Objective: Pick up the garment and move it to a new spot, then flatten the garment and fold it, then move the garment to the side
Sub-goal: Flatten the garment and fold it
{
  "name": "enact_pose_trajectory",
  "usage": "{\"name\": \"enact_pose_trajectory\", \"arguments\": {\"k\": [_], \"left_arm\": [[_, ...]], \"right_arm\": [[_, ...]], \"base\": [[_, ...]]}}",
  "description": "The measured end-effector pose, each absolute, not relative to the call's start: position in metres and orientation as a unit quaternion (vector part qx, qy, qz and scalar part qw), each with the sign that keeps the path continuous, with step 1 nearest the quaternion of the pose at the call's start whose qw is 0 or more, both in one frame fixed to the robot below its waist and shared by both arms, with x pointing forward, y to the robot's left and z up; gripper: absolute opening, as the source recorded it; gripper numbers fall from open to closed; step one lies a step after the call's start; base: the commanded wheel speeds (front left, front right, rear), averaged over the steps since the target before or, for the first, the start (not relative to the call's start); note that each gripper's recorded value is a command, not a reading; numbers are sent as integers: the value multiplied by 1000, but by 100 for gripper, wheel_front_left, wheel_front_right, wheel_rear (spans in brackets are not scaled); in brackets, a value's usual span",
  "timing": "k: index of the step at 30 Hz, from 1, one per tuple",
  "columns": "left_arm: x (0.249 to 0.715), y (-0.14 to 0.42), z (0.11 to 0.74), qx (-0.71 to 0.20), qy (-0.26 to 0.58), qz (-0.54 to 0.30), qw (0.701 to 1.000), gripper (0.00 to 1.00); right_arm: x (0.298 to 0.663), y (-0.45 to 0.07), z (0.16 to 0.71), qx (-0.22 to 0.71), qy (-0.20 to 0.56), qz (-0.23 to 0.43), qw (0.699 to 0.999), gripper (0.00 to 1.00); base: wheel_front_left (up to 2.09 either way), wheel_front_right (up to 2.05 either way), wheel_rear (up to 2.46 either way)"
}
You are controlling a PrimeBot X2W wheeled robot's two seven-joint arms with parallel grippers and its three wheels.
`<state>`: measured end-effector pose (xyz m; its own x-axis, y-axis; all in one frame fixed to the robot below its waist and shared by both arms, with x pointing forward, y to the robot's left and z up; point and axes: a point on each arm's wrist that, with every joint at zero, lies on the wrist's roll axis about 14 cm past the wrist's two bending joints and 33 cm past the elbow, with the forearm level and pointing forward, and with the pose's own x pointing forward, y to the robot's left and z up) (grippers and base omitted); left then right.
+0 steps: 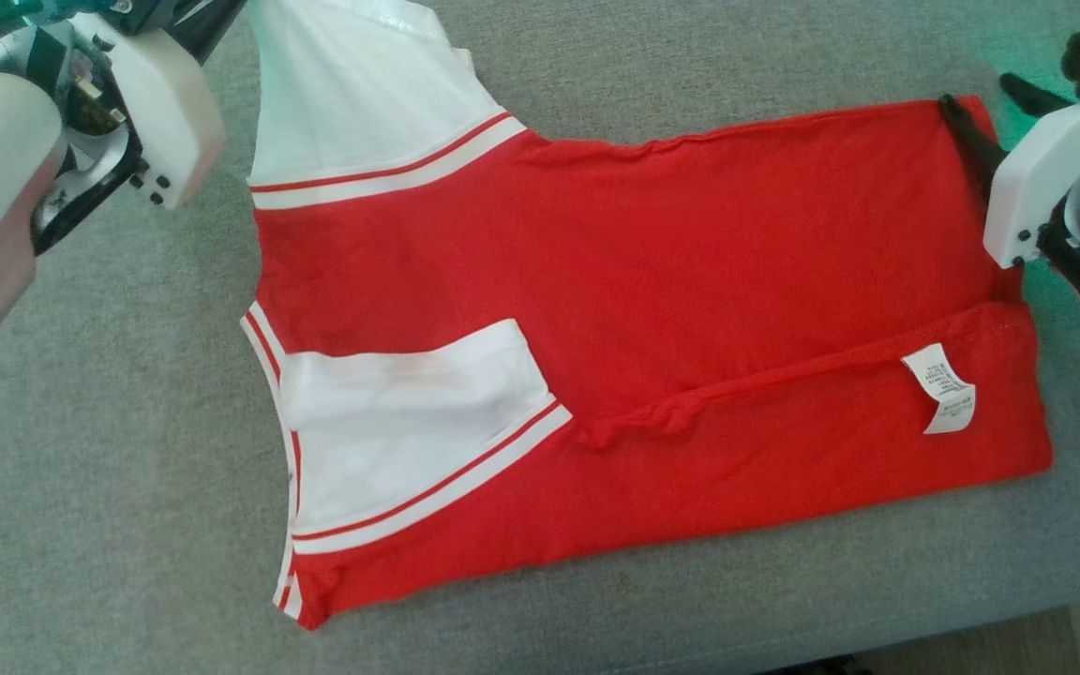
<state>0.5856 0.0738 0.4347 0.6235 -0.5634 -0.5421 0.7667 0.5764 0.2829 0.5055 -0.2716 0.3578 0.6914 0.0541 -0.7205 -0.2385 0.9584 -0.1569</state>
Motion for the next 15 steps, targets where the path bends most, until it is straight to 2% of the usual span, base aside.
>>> {"name": "enact_pose_trajectory", "arguments": {"k": [2,5,7,8,15], "left_arm": [[585,74,435,254,202,-384,864,0],[585,74,437,255,201,-385,864,0],[585,74,438,256,200,-384,864,0],[585,75,439,256,200,-384,864,0],[585,74,443,255,190,-384,867,0]], "right_arm": [[505,-272,358,-118,389,80,910,78],[504,-271,359,-118,399,84,906,58],[503,-270,359,-117,403,86,904,28],[502,-269,359,-116,405,88,903,0],[506,-268,366,-114,382,92,913,0]], "base": [[0,0,0],[0,0,0],[0,0,0],[0,0,0],[0,0,0]]}}
